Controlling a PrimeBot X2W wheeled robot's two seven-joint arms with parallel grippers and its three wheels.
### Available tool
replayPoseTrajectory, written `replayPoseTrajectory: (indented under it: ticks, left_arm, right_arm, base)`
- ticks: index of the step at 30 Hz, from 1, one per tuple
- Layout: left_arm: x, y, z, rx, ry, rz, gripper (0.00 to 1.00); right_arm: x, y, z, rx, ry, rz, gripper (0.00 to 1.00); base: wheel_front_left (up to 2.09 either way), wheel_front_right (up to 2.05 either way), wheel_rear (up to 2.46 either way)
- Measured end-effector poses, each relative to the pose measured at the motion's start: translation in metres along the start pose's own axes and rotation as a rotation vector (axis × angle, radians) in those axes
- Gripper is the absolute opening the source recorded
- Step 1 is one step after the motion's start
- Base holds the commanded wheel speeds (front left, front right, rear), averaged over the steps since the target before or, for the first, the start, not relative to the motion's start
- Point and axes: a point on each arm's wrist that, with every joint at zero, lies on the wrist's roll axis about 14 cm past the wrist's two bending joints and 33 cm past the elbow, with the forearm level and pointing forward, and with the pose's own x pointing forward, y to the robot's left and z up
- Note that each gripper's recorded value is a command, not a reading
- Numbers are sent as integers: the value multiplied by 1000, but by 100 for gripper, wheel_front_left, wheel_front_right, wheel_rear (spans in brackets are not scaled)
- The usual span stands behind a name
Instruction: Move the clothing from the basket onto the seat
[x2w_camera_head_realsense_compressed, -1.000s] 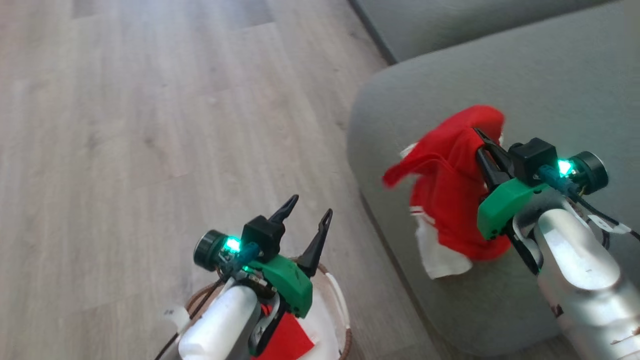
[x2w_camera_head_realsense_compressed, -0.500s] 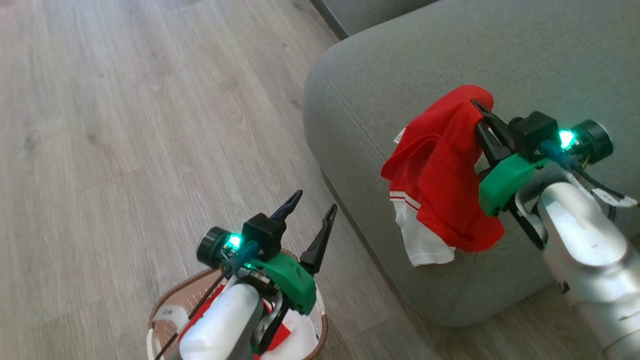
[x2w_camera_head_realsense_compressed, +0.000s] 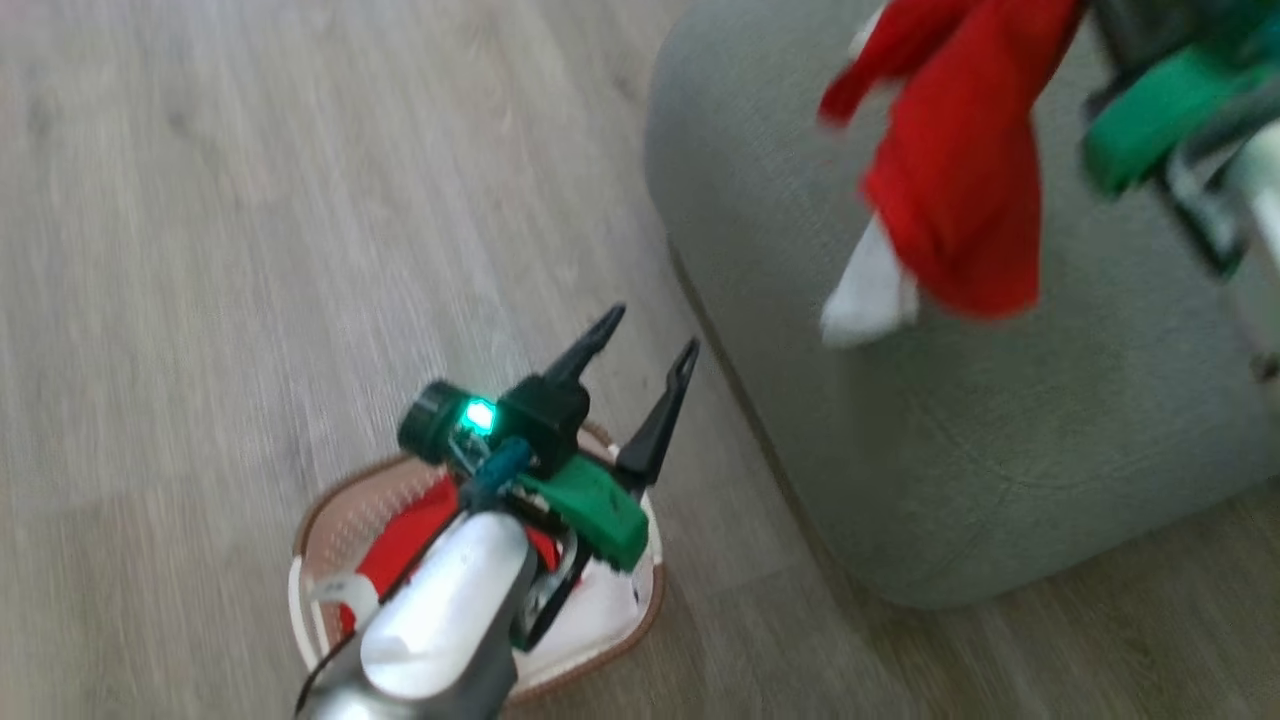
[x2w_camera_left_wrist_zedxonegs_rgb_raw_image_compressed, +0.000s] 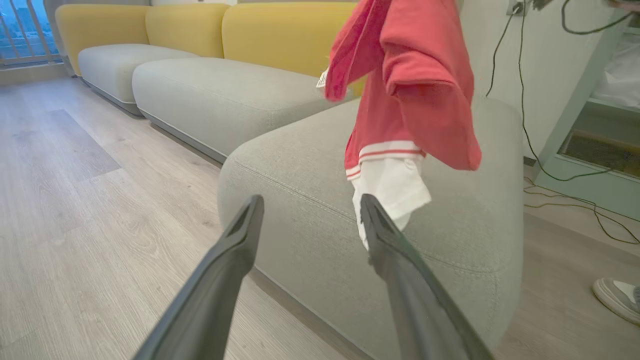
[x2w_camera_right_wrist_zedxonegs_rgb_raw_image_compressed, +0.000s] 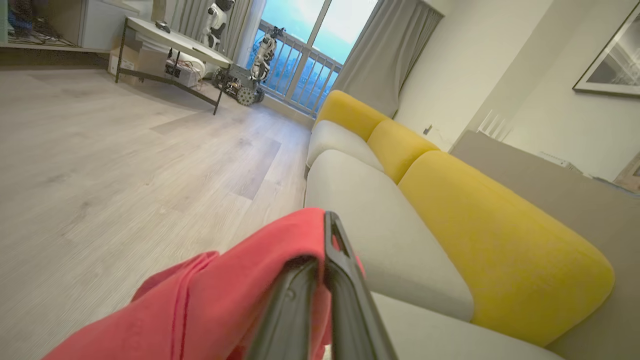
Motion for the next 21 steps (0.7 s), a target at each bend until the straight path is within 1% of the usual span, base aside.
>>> replayPoseTrajectory:
  ticks: [4,11,14,17,21]
  left_arm:
    - [7,23,0,-2,-25,26,100]
    - [11,69,-12,-4,-42,85,100]
    - [14,94,-18,-3,-49,128,100]
    - [12,117,-34,-5,-20,167,100]
    - [4,134,-63,-26,38,203,100]
  right_arm:
    - [39,-19,12,-24,-30,-29,0]
    - [100,-62,1,-56,-15,-126,0]
    - [126,-74,-5,-37,-21,-175,0]
    - [147,-72,-31,-42,26,-192,0]
    - [157,-63,-95,-9,149,-220,0]
  base:
    - [0,0,0]
    - [0,0,0]
    - [0,0,0]
    - [0,0,0]
    - [0,0,0]
